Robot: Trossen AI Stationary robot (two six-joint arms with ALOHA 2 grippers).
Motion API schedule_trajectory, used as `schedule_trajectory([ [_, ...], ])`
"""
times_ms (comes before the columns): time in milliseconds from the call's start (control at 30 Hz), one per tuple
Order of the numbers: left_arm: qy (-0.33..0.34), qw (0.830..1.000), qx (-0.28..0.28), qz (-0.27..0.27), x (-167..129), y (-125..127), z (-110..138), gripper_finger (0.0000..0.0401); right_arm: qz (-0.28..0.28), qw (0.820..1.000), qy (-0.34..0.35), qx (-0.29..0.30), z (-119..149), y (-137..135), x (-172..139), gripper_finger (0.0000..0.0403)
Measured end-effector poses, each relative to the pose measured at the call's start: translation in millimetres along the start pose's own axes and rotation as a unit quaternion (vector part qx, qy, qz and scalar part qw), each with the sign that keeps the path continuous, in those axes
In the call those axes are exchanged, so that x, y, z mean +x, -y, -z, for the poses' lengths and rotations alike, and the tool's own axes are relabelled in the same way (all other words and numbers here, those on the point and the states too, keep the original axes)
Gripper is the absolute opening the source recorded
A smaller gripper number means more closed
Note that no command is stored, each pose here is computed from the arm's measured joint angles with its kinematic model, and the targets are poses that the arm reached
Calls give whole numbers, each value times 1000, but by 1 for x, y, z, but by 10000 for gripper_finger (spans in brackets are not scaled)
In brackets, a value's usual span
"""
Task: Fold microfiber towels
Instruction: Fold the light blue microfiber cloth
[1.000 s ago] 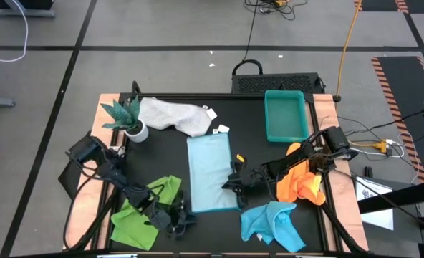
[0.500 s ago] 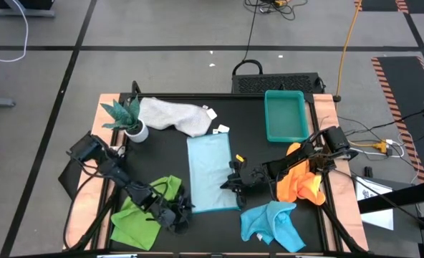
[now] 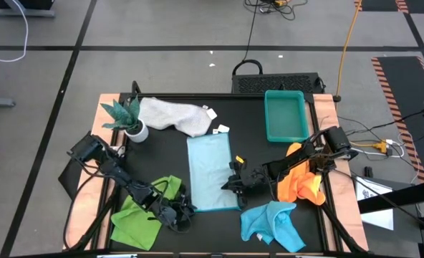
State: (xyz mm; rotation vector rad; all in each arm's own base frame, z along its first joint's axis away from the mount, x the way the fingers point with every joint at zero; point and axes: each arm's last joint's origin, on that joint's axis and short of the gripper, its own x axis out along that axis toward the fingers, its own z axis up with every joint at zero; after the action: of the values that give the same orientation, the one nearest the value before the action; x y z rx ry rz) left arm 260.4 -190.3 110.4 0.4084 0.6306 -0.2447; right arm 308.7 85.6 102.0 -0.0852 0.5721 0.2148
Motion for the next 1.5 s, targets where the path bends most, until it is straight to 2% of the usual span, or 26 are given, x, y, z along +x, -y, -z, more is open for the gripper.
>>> schedule_trajectory([
  [167, 28, 1000, -4, 13, -5, 9, -6, 90, 11, 1000, -4, -24, -12, -8, -15, 0],
  [300, 20, 998, 46, 23, -8, 16, -4, 99, 6, 1000, 6, -30, -21, -14, -25, 0],
  [533, -10, 993, 116, -10, -6, 10, 2, 173, 3, 999, 5, -32, -22, -16, -27, 0],
  [667, -26, 991, 129, -17, 1, 4, 6, 214, 3, 999, 3, -33, -21, -16, -27, 0],
  [800, -31, 990, 132, -35, 3, 1, 7, 228, 3, 1000, 0, -31, -21, -16, -27, 0],
  [933, -25, 992, 111, -62, 2, 3, 7, 220, 3, 1000, -1, -31, -21, -16, -27, 0],
  [1300, -20, 998, 38, -40, 5, 4, 8, 140, 3, 1000, -1, -15, -21, -16, -27, 1],
  [1500, 16, 999, 2, -29, 4, 9, 2, 111, -3, 1000, -1, -27, -20, -17, -27, 36],
])
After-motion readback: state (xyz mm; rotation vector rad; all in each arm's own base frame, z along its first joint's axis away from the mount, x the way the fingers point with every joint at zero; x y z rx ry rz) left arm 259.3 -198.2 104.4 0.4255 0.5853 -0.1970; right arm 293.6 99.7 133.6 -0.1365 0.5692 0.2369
